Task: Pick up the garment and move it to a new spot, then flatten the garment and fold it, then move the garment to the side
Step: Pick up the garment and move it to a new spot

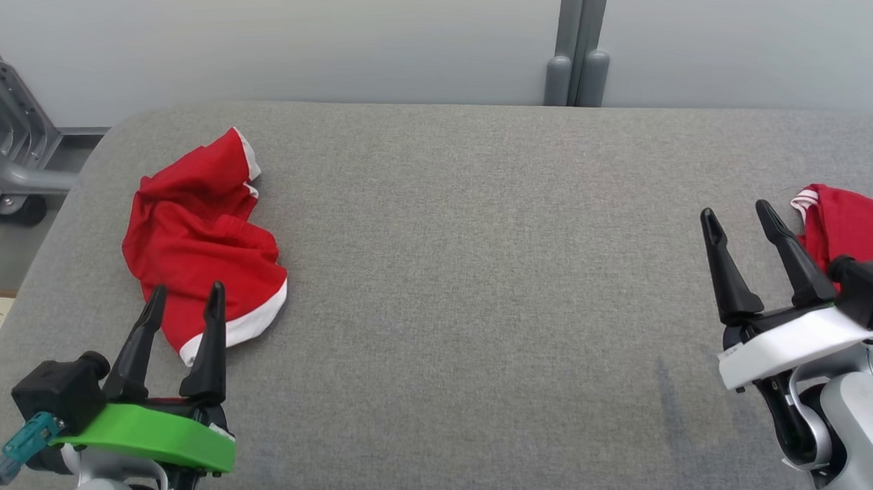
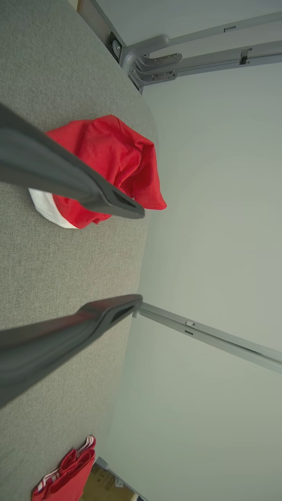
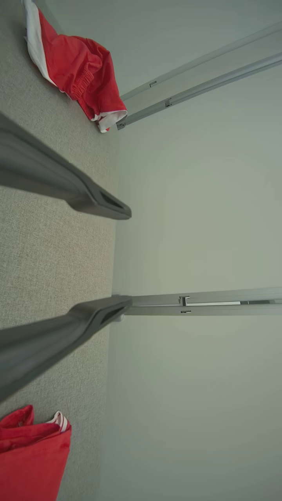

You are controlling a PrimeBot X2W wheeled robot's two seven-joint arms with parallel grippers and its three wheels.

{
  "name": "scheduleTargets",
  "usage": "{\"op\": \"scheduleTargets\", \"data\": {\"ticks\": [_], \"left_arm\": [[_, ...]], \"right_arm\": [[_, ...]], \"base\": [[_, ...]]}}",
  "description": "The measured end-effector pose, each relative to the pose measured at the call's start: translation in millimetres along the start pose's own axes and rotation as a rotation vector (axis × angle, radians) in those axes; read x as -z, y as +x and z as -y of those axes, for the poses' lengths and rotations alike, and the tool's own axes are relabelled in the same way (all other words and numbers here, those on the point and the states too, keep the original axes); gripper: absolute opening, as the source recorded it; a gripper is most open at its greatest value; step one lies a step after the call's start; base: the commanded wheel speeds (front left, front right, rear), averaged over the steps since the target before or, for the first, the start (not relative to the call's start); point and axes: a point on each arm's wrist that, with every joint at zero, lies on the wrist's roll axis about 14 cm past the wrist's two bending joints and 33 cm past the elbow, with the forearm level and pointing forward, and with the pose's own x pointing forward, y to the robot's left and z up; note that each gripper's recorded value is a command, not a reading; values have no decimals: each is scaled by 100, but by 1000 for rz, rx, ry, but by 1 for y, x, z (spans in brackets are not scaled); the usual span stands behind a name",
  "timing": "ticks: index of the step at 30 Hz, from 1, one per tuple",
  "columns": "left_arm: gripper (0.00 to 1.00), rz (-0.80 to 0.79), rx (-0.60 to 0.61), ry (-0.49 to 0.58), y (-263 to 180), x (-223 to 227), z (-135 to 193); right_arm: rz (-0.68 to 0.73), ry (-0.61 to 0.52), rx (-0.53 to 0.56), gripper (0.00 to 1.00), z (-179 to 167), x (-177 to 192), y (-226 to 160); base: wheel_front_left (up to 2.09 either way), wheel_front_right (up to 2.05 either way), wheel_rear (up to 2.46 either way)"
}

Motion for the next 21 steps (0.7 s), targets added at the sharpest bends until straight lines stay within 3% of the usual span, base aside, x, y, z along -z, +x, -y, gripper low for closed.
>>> {"op": "scheduleTargets", "data": {"ticks": [21], "left_arm": [[100,17,-2,10,-3,1,5]], "right_arm": [[-6,-13,55,100,10,2,-21]], "base": [[0,0,0]]}}
